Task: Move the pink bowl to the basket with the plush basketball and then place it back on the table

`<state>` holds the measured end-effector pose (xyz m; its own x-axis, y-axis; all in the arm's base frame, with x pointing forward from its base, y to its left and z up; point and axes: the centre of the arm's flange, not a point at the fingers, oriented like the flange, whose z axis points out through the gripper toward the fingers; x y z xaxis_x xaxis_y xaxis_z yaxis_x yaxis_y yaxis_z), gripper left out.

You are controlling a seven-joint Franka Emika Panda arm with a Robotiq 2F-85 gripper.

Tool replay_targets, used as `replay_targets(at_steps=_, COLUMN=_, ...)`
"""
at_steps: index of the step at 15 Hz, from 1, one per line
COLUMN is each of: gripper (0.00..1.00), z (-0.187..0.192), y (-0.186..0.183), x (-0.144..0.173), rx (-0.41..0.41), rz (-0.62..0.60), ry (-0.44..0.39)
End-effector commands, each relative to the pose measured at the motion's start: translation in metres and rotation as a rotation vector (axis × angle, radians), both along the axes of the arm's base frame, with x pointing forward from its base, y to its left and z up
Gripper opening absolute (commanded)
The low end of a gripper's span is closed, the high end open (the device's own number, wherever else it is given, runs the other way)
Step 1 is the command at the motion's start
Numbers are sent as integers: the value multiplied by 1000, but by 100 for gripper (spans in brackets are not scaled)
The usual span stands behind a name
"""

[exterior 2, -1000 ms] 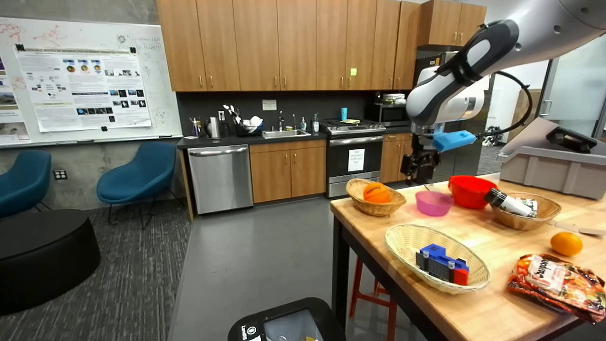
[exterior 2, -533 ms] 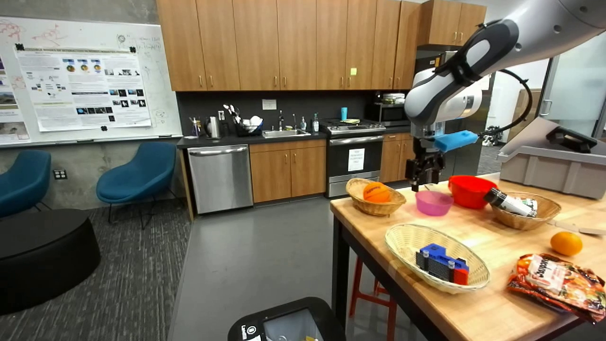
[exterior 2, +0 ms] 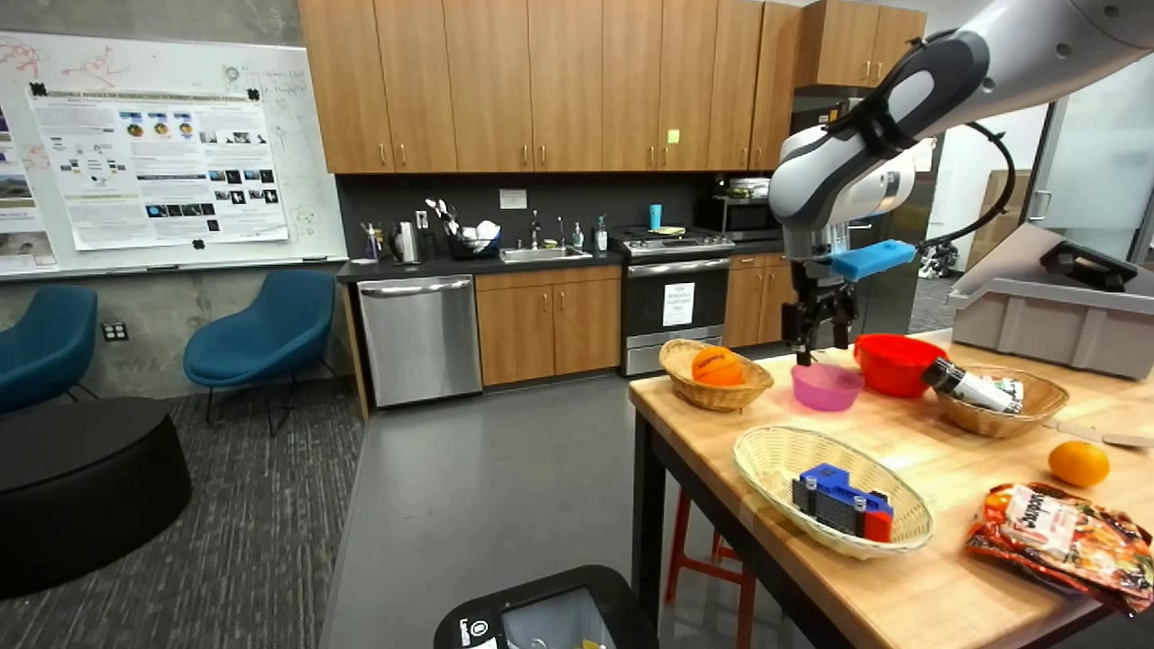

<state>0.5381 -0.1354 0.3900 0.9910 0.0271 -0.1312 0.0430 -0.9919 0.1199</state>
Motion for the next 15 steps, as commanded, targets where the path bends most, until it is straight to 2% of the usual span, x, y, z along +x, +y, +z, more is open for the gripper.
replay_targets(at_steps=1, gripper=100, z=1, y=0, x=0, rx=0, rz=0, ry=-1)
replay_targets(at_steps=11, gripper=100, z=1, y=0, x=0, rx=0, rz=1, ry=0)
replay_targets(at_steps=15, gripper=100, z=-24, y=-7, x=11, rx=-9, rz=19, ry=24)
